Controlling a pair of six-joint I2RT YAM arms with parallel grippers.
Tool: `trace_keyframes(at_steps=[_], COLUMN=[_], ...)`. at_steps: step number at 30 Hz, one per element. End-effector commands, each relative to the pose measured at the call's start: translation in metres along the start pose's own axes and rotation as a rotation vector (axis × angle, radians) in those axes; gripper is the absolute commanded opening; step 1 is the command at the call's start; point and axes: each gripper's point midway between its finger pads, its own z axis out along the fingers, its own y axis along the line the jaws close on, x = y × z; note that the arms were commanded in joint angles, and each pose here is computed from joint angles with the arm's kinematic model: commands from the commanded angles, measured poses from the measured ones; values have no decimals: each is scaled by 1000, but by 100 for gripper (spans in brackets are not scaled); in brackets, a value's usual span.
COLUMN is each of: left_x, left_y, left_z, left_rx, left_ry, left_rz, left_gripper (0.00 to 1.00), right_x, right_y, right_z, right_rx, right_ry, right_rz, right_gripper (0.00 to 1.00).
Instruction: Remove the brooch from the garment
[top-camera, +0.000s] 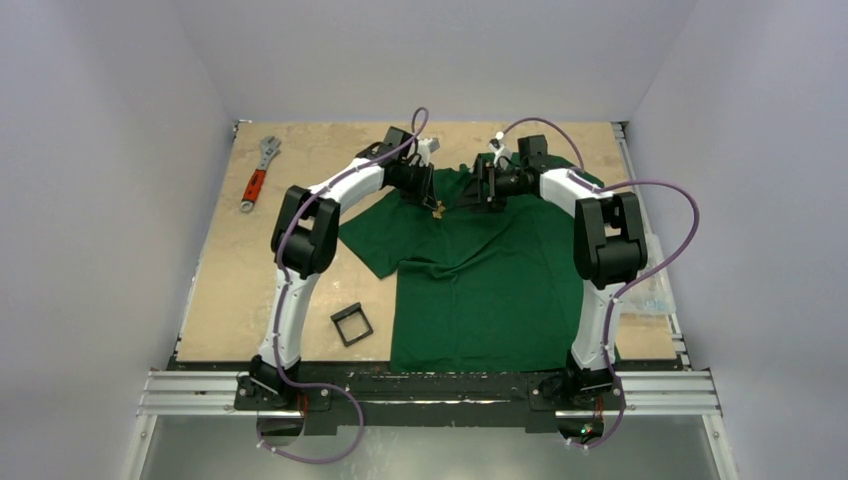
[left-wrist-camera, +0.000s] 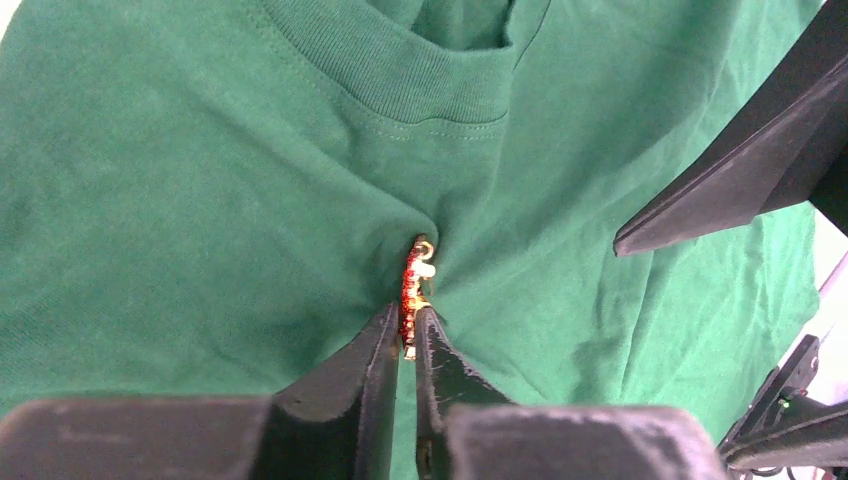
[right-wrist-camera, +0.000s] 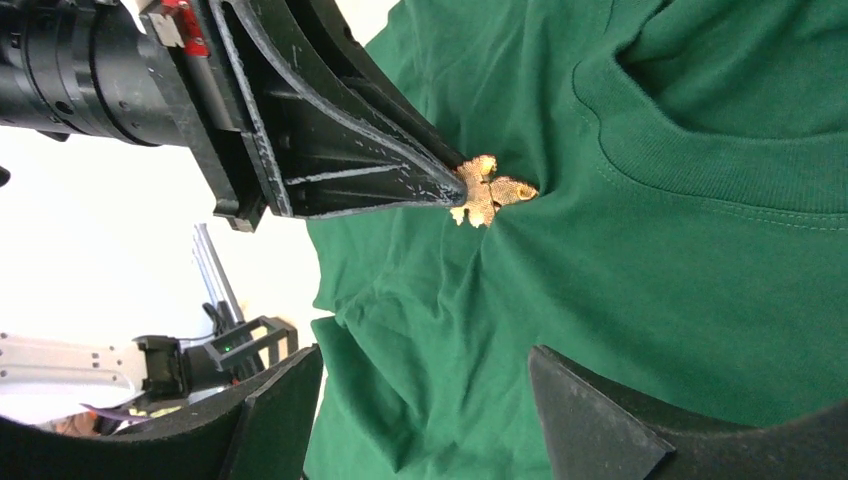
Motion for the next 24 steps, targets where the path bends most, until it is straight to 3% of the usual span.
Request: trace_keyframes(at_steps=[1,6,12,19,24], left_x=[-24,-34,-23,-10,-5], left_y=[-22,-61,-100,-117,-125], left_z=[-17,-51,-87,-109,-118], left_rx=[56,209,434,533,571], left_ry=[-83,-188,-225,-268,-281], left_rz=[50,146,222,364,468], left_gripper=[3,0,0,0,0], right_x=[-18,-16,-4,4,26], right_y=[15,18,28,57,78], right_z=[-26,-40,-51,-66,-75], right_rx=[15,6,-32,-90,-182], right_ry=[-39,-46,-55,-114,-43], right_rz=[-113,-215,-415,-609,-730], right_gripper=[78,77,70,58,50])
